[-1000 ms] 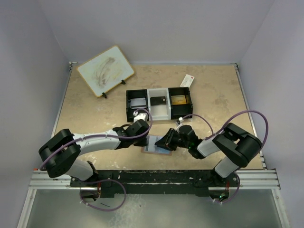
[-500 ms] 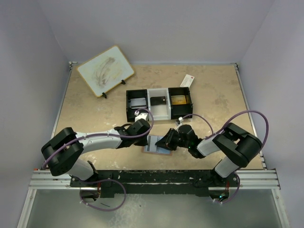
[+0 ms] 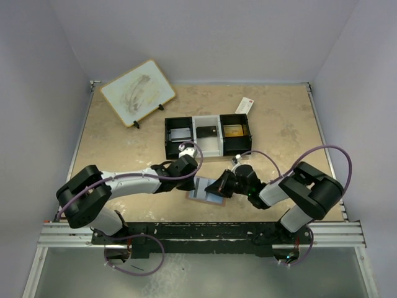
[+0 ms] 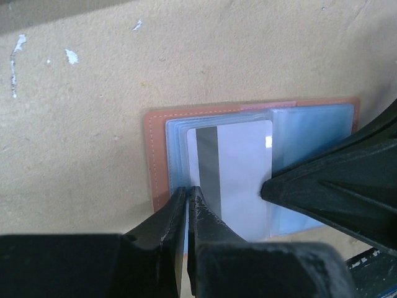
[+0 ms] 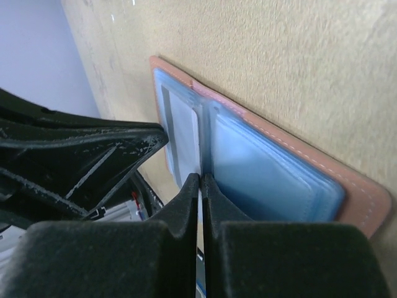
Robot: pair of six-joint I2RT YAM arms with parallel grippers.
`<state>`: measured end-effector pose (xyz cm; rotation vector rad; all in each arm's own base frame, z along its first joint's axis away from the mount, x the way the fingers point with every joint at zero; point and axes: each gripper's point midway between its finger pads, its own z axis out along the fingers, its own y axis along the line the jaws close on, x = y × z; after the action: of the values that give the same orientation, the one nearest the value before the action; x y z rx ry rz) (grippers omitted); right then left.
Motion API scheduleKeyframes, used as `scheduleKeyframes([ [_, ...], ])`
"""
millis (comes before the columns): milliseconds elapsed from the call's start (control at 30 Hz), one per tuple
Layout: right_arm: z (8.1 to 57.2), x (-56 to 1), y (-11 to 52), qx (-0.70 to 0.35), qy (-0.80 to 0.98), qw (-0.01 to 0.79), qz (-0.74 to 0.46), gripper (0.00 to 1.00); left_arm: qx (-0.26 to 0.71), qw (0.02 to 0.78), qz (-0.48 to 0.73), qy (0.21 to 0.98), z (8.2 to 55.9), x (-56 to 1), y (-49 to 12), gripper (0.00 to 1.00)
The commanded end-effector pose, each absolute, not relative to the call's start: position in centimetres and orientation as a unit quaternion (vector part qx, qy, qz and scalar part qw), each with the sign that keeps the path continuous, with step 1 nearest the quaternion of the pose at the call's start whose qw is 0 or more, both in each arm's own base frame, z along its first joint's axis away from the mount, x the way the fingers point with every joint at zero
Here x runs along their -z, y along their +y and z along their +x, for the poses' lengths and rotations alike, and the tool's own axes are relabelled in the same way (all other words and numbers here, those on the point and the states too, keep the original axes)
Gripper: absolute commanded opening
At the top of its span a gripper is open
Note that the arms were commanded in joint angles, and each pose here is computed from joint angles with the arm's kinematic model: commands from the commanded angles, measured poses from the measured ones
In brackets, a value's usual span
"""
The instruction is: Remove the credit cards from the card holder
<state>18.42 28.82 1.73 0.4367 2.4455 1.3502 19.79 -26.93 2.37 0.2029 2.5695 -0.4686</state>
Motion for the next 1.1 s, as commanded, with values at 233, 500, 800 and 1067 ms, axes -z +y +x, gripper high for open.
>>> scheduleKeyframes([
  [233,17.9,-2.0,26.0,-0.449,0.863,0.167,0.159,0.00,0.092,0.237,0.064,0.965,19.1,1.3,-24.0,0.00],
  [500,17.2,-1.8,25.5,-0.450,0.865,0.155,0.160,0.00,0.097,0.241,0.066,0.963,19.3,1.2,-24.3,0.00],
  [800,15.3,-0.6,24.0,-0.433,0.875,0.142,0.161,0.00,0.096,0.244,0.066,0.963,19.3,0.9,-24.1,0.00],
  [1067,15.5,-0.8,22.6,-0.422,0.879,0.156,0.156,0.00,0.102,0.247,0.069,0.961,19.4,0.5,-24.4,0.00],
])
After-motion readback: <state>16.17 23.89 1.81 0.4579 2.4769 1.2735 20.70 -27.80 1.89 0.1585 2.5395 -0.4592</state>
